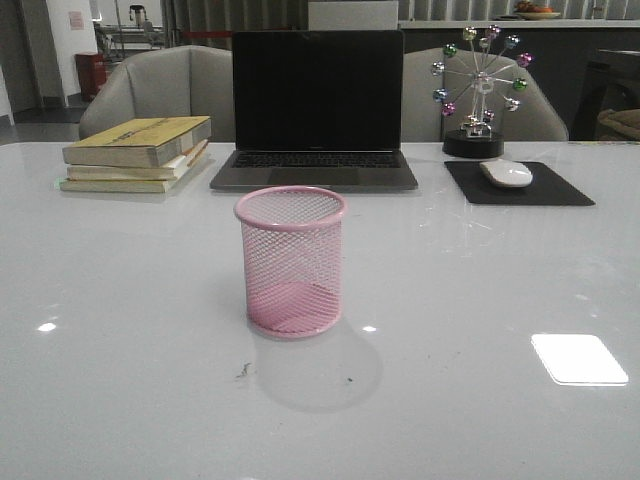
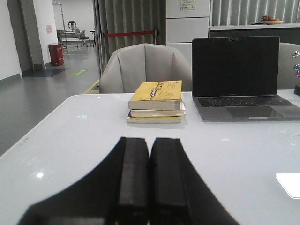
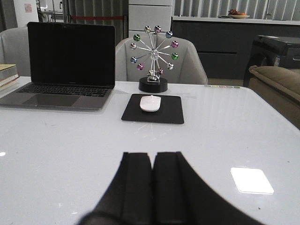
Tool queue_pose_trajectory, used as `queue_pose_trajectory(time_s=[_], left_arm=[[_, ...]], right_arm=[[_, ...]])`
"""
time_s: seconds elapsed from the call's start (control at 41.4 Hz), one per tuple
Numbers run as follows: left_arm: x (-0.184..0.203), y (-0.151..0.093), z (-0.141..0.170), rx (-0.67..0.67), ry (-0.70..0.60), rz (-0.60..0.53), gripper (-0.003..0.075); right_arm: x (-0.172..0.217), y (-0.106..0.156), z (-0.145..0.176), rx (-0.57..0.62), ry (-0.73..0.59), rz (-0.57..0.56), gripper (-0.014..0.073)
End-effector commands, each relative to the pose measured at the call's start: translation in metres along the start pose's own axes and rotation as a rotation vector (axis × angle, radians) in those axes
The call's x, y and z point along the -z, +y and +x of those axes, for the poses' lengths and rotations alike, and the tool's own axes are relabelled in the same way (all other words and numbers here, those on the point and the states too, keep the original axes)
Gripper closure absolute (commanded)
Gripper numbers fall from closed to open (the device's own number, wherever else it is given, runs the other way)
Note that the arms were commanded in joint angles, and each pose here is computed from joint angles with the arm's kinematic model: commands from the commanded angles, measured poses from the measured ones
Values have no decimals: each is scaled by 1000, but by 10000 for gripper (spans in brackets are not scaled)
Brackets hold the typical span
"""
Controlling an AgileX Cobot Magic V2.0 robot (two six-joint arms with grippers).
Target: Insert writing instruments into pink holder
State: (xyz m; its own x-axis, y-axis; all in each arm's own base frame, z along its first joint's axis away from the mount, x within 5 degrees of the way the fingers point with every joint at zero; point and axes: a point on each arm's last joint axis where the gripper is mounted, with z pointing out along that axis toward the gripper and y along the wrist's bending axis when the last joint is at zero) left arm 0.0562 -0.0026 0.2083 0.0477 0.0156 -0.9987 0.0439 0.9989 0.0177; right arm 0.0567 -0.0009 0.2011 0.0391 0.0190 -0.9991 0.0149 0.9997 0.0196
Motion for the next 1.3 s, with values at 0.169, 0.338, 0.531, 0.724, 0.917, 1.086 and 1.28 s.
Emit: queue_pose_trajectory(time_s=[0.169,0.338,0.531,0.724,0.917,1.086,1.28], left_arm=[[2,1,-8,4,-110,-6,629],[2,1,-8,4,-110,-6,629],[2,1,-8,4,-110,-6,629],[2,1,-8,4,-110,-6,629],[3,1,-16,6,-166,-10,629],[14,2,-62,38,-298,-9,629],[39,1,-139,68,-362,17,629]], right_arm=[[2,0,-11,1,-116,4,529],[2,0,-11,1,-116,4,529],[2,0,-11,1,-116,4,529],[2,0,-13,1,-136,3,529],[4,0,-25,1,-219,1,529],[15,1,-69,2,-319,-1,529],[37,3,-136,2,-369,0,529]])
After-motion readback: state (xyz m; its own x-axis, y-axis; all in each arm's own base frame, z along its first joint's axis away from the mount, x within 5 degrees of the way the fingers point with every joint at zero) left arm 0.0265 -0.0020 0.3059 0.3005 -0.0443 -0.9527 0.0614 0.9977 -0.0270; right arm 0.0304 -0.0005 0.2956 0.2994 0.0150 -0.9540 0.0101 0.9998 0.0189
